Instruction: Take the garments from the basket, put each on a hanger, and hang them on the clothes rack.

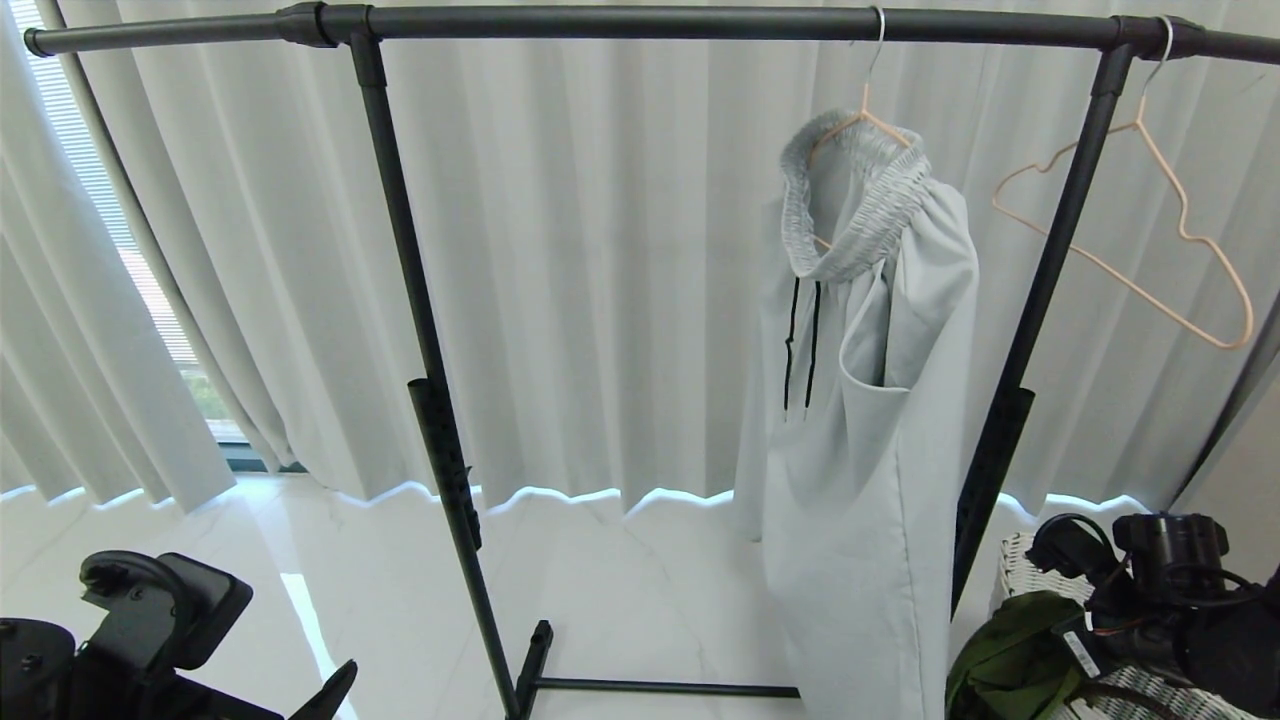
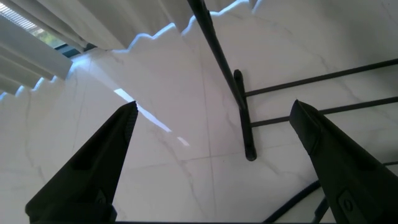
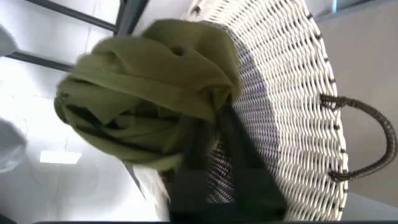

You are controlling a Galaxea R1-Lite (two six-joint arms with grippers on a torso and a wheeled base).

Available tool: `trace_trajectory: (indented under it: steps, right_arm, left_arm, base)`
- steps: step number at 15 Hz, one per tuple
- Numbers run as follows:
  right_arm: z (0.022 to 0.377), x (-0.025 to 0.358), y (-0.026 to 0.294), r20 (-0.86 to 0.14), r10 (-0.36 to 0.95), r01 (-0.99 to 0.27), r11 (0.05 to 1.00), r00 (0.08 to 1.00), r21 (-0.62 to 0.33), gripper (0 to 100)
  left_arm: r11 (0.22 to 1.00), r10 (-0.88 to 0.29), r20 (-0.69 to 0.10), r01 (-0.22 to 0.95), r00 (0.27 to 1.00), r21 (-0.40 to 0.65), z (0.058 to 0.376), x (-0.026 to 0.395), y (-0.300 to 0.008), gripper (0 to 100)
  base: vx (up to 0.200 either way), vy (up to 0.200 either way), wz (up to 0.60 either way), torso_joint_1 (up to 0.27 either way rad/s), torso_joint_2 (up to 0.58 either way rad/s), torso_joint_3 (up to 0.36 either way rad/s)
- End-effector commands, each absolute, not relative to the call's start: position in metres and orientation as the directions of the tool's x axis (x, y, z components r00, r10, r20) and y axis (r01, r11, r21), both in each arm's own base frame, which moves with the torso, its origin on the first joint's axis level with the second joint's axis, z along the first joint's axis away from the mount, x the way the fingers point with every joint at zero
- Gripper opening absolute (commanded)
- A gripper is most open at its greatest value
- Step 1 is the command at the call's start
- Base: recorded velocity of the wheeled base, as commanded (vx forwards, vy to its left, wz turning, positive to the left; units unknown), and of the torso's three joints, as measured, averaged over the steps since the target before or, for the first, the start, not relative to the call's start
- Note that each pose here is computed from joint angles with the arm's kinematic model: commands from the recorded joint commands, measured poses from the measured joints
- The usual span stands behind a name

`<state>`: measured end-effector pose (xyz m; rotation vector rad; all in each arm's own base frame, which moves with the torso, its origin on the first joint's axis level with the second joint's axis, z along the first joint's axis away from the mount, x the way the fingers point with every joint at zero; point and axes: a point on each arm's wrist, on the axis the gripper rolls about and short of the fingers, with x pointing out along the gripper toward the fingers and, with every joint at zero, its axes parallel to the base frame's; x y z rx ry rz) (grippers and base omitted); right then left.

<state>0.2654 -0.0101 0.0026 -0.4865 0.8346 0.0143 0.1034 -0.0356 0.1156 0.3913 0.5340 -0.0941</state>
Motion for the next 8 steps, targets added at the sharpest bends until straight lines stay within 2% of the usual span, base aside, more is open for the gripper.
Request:
trace_trajectory:
  steps: [1,6,8]
  right_arm:
    - [0.011,0.265,-0.005,-0.691,-0.167,-0.202,0.885,0.703,-0.42,0]
    - [0.05,0.256,0.018,-0.619,-0.107,-0.233,0.866,0.778,-0.443,0]
    - [0.078,0.246,0.029,-0.607,-0.067,-0.269,0.855,0.792,-0.444,0]
  left_arm:
    - [0.921,0.007,-0.51,0.193,0.86,0.338,0.116,0.103,-0.036,100]
    - [0.916,-0.031,-0.487,0.22,0.873,0.335,0.12,0.1,-0.039,100]
    - [0.92,-0.037,-0.465,0.212,0.884,0.33,0.127,0.103,-0.041,100]
  base:
    - [0.0,0.0,0.0,0.0,0.0,0.0]
    - [0.0,0.0,0.0,0.0,0.0,0.0]
    - [0.0,0.0,0.0,0.0,0.0,0.0]
